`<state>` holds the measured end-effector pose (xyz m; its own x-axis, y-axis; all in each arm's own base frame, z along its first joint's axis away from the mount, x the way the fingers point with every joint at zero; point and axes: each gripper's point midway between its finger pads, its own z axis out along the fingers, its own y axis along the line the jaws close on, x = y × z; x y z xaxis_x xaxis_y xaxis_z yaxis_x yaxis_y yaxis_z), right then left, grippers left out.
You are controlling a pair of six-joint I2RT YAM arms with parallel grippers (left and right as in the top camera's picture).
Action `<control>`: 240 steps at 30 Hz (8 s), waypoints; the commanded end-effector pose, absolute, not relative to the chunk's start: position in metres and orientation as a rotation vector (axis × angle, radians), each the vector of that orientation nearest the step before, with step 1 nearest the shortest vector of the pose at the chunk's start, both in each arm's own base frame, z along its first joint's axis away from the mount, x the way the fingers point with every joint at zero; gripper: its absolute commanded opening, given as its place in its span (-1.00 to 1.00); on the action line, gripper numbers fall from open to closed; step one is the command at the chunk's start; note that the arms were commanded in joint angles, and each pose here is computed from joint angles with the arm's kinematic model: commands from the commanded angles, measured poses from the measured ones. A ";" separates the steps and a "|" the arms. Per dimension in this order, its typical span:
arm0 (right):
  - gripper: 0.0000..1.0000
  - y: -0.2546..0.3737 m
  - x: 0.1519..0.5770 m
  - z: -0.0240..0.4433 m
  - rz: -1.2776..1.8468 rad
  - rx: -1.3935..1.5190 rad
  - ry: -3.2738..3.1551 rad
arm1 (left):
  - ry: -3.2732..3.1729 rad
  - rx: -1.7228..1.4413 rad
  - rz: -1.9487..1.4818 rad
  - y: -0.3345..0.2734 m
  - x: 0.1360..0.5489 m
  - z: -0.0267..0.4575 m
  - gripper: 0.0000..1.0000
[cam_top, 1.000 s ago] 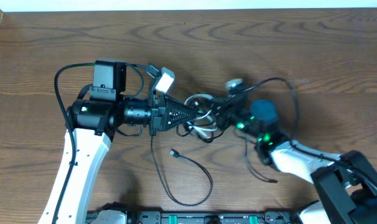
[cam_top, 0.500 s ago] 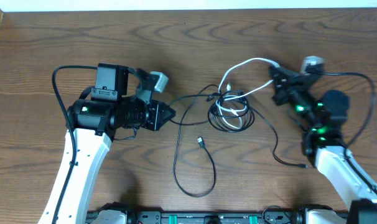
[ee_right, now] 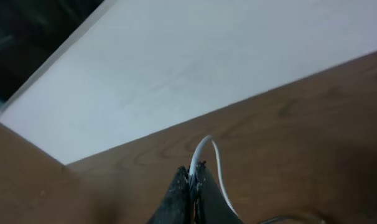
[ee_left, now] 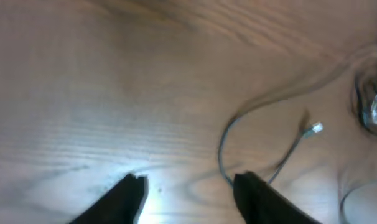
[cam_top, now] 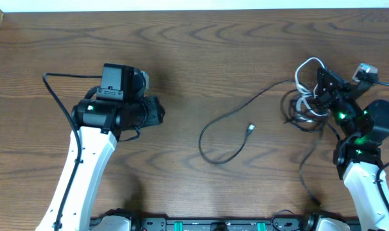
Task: Untangle cables
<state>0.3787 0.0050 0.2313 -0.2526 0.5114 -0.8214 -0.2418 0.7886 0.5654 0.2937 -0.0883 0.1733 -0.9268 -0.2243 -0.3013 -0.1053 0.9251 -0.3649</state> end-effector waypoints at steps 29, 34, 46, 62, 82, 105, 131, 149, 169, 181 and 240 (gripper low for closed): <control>-0.98 0.137 0.350 0.370 1.143 -0.255 1.478 | 2.515 0.442 -0.963 -0.261 0.284 0.203 0.50; -0.98 0.138 0.351 0.362 1.149 -0.245 1.519 | 2.512 0.465 -0.966 -0.266 0.280 0.203 0.50; -0.60 0.017 0.369 0.182 0.320 0.476 2.149 | 2.581 0.397 -0.795 -0.247 0.286 0.186 0.50; 0.96 -0.005 0.305 0.109 0.133 0.810 2.461 | 2.581 0.395 -0.790 -0.246 0.287 0.185 0.50; -0.48 0.076 0.254 0.068 0.379 -0.009 2.773 | 2.580 0.395 -0.789 -0.246 0.287 0.185 0.50; -0.56 0.099 0.326 0.020 0.400 -0.161 2.512 | 2.581 0.395 -0.789 -0.246 0.287 0.185 0.51; 0.13 0.100 0.337 -0.011 0.227 -0.271 2.510 | 2.584 0.383 -0.756 -0.243 0.289 0.183 0.51; -0.98 0.172 0.324 0.048 0.817 -0.304 2.471 | 2.626 0.380 -0.742 -0.239 0.282 0.178 0.50; -0.98 0.189 0.297 0.242 1.433 -0.141 2.128 | 2.610 0.406 -0.862 -0.251 0.276 0.185 0.50; -0.98 0.194 0.295 0.261 1.519 -0.179 2.060 | 2.518 0.485 -0.991 -0.275 0.276 0.201 0.51; -0.36 0.142 0.299 0.177 0.999 -0.311 2.273 | 2.357 0.403 -1.414 -0.233 0.329 0.216 -0.85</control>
